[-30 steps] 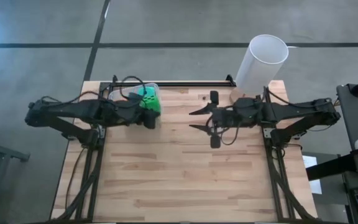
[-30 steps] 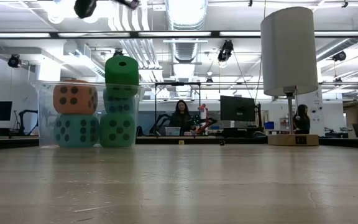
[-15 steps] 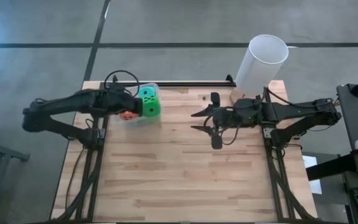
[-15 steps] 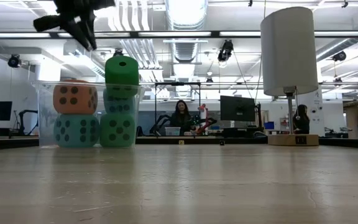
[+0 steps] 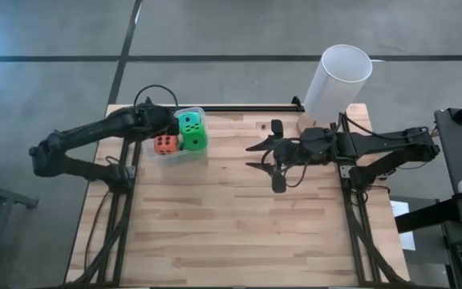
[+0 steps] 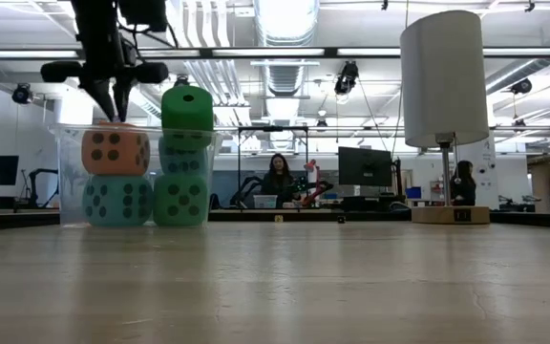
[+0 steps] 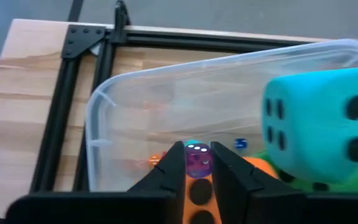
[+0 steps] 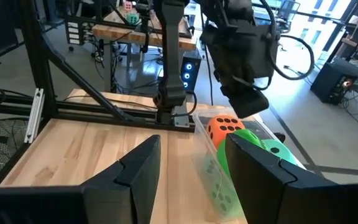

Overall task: Pick & Place Dice
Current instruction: Put the small purple dice into the transparent bin, then put the small black dice into the transparent bin

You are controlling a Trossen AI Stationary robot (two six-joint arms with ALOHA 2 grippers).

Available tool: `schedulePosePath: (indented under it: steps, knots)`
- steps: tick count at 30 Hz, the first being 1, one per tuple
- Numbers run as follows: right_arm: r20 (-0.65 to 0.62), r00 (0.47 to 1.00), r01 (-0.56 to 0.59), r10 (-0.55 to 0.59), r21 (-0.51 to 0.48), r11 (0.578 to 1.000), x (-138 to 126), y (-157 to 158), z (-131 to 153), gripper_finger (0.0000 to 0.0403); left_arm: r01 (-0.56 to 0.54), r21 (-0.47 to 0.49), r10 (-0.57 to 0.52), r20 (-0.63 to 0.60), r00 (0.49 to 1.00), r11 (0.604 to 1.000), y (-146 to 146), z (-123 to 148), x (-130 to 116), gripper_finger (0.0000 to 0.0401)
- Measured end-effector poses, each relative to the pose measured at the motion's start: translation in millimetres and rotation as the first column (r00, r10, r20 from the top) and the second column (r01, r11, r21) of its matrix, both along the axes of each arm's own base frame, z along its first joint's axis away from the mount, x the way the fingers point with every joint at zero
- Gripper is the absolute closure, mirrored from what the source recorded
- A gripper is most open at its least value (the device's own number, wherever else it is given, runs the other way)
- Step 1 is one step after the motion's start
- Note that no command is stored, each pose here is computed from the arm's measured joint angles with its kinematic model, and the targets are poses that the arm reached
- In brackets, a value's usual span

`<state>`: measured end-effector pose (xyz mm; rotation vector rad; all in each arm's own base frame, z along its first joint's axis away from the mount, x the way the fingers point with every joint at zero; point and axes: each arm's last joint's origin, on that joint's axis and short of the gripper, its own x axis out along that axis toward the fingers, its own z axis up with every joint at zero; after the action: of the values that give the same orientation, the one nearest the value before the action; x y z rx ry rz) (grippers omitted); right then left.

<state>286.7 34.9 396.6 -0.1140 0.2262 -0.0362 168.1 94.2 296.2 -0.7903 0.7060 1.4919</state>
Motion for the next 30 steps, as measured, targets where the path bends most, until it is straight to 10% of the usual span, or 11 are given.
schedulePosePath:
  steps: [15, 30]
  knots:
    - [-0.004, 1.0, 0.001, -0.001, -0.001, 1.0, 1, 0, -1, 0.023, -0.003, -0.069, -0.001, -0.062, 0.998, 0.998, 12, -16, -10, 0.022]
    - [-0.177, 0.948, 0.293, -0.265, 0.157, 0.943, 1, -43, -20, 0.0258, 0.178, 0.149, -0.196, 0.115, 0.974, 0.973, -10, 65, -35, 0.0203]
